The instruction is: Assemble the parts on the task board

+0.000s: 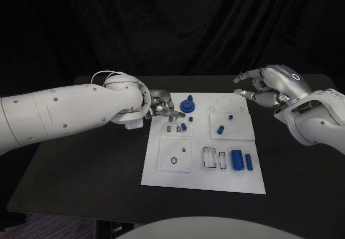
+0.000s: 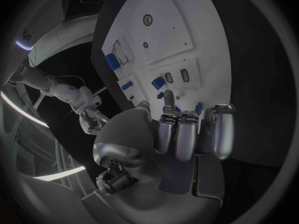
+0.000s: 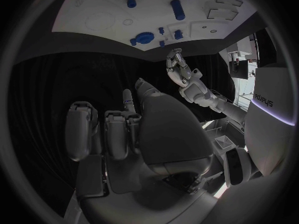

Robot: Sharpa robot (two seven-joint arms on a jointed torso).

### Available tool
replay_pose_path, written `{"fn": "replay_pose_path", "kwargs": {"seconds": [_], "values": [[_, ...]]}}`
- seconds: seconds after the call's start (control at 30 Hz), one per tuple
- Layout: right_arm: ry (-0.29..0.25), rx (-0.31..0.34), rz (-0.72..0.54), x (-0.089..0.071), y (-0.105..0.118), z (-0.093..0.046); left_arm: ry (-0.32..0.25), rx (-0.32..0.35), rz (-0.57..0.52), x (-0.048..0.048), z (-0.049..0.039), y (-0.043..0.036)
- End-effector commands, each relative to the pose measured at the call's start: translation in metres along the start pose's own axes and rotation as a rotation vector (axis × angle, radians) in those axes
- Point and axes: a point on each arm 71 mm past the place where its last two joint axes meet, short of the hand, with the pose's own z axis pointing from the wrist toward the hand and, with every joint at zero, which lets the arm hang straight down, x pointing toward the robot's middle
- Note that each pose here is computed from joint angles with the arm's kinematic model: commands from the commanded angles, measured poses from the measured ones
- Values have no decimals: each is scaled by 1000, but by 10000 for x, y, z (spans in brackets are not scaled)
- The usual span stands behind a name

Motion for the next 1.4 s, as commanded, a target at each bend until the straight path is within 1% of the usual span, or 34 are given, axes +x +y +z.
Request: {"fn": "replay_pose_path", "kwargs": {"seconds": [0.03, 0.2, 0.4, 0.73, 1.1, 1.4], "values": [[11, 22, 0, 21, -13, 6, 18, -34, 25, 17, 7, -33], [12, 23, -1, 31, -14, 22, 17, -27, 30, 35, 24, -99], [12, 25, -2, 40, -17, 36, 13, -35, 32, 42, 49, -142], [13, 25, -3, 59, -24, 49, 15, -47, 34, 60, 81, -169], [10, 21, -3, 70, -19, 57, 12, -26, 29, 78, 135, -207], [13, 22, -4, 74, -23, 62, 15, -18, 22, 109, 187, -207]]}}
